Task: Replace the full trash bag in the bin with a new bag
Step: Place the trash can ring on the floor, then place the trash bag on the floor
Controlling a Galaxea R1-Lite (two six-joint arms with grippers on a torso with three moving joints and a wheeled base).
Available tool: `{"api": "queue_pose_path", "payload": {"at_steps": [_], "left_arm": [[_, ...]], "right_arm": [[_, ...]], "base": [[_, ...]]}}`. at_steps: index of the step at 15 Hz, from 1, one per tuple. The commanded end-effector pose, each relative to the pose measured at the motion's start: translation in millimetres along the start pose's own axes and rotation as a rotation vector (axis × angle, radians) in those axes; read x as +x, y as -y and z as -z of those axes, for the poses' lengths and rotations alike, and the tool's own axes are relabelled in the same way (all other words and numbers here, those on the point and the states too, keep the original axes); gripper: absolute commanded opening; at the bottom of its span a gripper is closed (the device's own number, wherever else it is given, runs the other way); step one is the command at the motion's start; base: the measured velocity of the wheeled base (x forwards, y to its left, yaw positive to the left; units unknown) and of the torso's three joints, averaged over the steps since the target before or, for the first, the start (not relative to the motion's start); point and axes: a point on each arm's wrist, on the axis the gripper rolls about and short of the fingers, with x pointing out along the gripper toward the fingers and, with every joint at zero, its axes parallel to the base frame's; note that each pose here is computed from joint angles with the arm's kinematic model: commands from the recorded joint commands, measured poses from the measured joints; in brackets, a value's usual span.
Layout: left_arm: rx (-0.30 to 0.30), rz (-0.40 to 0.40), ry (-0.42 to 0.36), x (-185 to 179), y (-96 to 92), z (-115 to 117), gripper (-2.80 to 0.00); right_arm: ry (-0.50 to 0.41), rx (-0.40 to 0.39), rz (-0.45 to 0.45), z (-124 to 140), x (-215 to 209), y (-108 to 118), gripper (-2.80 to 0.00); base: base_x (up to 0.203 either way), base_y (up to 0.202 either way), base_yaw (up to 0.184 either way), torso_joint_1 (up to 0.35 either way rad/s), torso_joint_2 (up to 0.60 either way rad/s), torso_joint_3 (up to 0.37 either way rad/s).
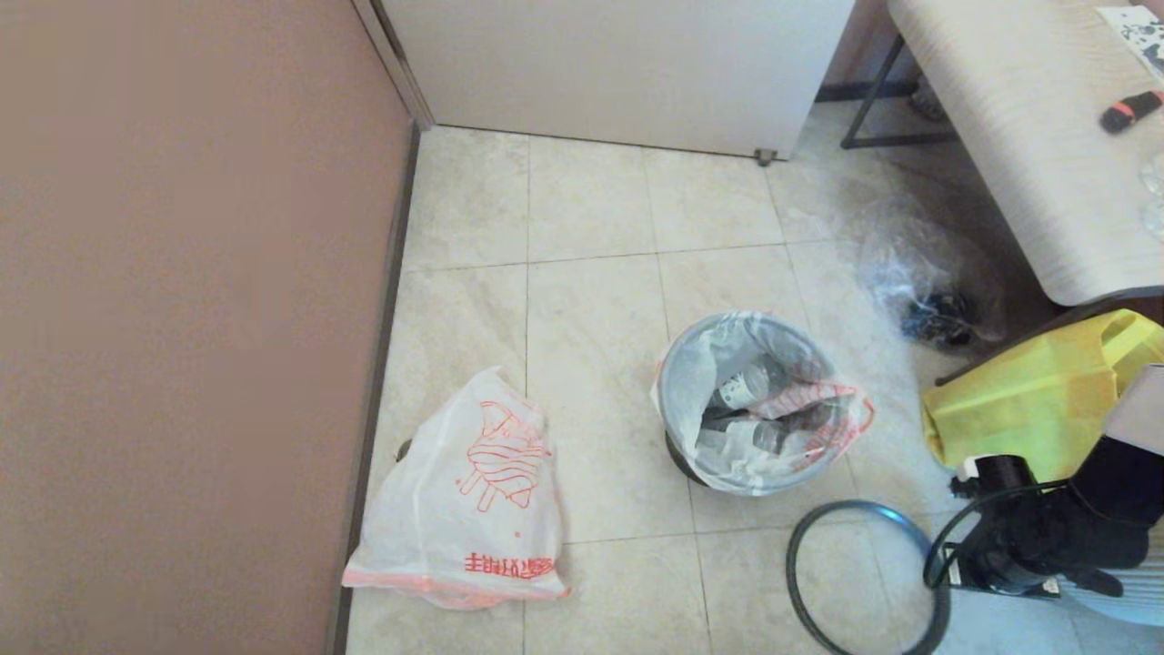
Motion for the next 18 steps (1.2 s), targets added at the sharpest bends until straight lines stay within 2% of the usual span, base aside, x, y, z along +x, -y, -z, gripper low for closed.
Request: {"api": "queue_pose_path", "payload": {"at_steps": [1,4,5,7,10,15,16,18], "left_arm": [[0.000,0.001,-0.001,0.1,0.0,0.0,-2.80],[0.000,0.000,-0.001,0.1,0.0,0.0,-2.80],[0.000,0.001,-0.001,0.1,0.0,0.0,-2.80],[0.000,-0.001,-0.001,0.1,0.0,0.0,-2.80],[0.000,0.001,-0.001,0.1,0.0,0.0,-2.80],[0.000,0.001,-0.001,0.1,0.0,0.0,-2.80],[0.000,-0.001,-0.001,0.1,0.0,0.0,-2.80],[0.000,-0.001,-0.001,0.1,0.0,0.0,-2.80]], "right_arm": [[0.036,0.011,-0.003,-2.3,-19.5,5.6,0.00],[0.096,0.017,-0.019,1.0,-59.5,15.1,0.00],[0.106,0.011,-0.025,3.9,-68.9,15.9,-2.80],[0.141,-0.006,-0.044,3.4,-82.7,11.1,-2.80],[0.222,-0.023,-0.094,-10.8,-98.3,-3.1,-2.80],[0.334,-0.036,-0.215,-61.1,-127.1,-21.8,-2.80],[0.350,-0.035,-0.235,-73.4,-133.8,-23.3,0.00],[0.362,-0.043,-0.289,-92.5,-146.2,-25.4,0.00]], "base": [[0.000,0.000,0.000,0.000,0.00,0.000],[0.000,0.000,0.000,0.000,0.00,0.000],[0.000,0.000,0.000,0.000,0.00,0.000],[0.000,0.000,0.000,0.000,0.00,0.000],[0.000,0.000,0.000,0.000,0.00,0.000],[0.000,0.000,0.000,0.000,0.00,0.000],[0.000,0.000,0.000,0.000,0.00,0.000],[0.000,0.000,0.000,0.000,0.00,0.000]]}}
